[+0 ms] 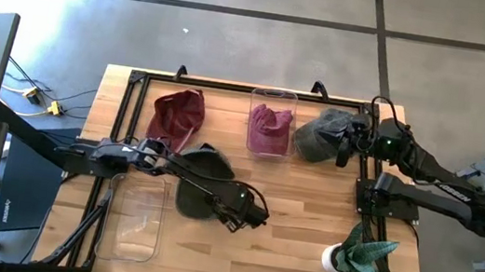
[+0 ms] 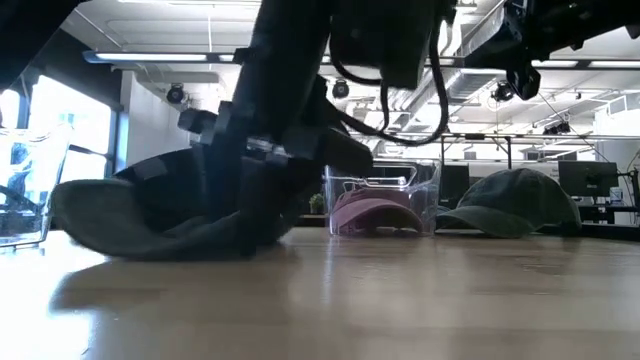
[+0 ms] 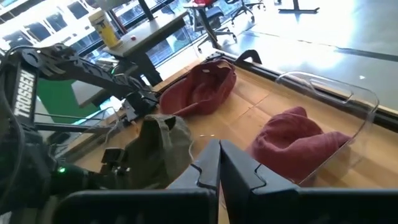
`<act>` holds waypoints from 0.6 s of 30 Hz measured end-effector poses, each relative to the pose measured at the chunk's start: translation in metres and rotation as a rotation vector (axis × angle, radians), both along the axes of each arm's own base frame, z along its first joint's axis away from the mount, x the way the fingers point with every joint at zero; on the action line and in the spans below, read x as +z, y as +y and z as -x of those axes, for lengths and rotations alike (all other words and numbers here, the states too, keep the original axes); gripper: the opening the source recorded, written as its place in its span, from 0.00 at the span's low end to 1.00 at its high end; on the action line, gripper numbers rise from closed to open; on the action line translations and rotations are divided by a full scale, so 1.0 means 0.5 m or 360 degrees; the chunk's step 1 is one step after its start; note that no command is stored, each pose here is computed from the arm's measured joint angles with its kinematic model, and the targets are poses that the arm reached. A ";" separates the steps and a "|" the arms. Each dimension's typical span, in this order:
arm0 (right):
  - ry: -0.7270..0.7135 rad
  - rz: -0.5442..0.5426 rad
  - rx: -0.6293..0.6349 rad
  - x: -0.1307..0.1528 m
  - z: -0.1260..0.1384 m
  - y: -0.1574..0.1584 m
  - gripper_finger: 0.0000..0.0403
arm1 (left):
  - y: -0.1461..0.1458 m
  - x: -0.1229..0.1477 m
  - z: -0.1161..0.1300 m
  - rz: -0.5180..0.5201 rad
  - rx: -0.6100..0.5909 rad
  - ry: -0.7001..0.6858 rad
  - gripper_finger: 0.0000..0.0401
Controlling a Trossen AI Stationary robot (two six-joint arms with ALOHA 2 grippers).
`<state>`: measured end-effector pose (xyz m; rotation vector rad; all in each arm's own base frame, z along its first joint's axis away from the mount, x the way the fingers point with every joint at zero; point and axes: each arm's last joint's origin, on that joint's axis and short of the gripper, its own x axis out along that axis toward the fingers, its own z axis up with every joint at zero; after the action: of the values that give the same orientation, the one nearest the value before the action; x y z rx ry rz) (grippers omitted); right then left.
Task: Pick & Place hat
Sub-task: Put the left black cap into the bottom transparent bin
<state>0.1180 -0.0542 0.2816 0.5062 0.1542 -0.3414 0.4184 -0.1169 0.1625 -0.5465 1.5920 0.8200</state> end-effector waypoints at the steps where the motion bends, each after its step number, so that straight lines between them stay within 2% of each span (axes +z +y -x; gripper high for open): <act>1: -0.0003 0.0002 0.0000 0.001 0.000 0.000 0.01 | 0.001 0.004 0.003 -0.0001 -0.0034 0.0017 0.34; 4: -0.0028 0.0044 0.0002 0.010 0.001 0.000 0.00 | 0.002 0.011 0.008 0.0024 -0.0154 0.0061 0.09; 5: -0.0038 0.0064 0.0005 0.014 0.001 0.000 0.00 | 0.003 0.017 0.011 0.0029 -0.0205 0.0088 0.05; 10: -0.0080 0.0103 0.0013 0.025 0.001 0.001 0.01 | 0.004 0.070 0.010 0.0041 -0.0589 0.0141 0.06; 12: -0.0087 0.0115 0.0014 0.026 0.001 0.001 0.01 | -0.004 0.110 0.001 0.0053 -0.0818 0.0010 0.02; 15: -0.0095 0.0141 0.0022 0.028 0.002 0.001 0.00 | -0.017 0.196 0.013 -0.0076 -0.1184 -0.0136 0.01; 18: -0.0101 0.0142 0.0024 0.029 0.004 0.002 0.01 | -0.018 0.204 0.011 -0.0131 -0.1671 -0.0061 0.01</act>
<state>0.1161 -0.0530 0.2960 0.4268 0.0807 -0.3156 0.4128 -0.1260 0.2643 0.3473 1.5193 0.0673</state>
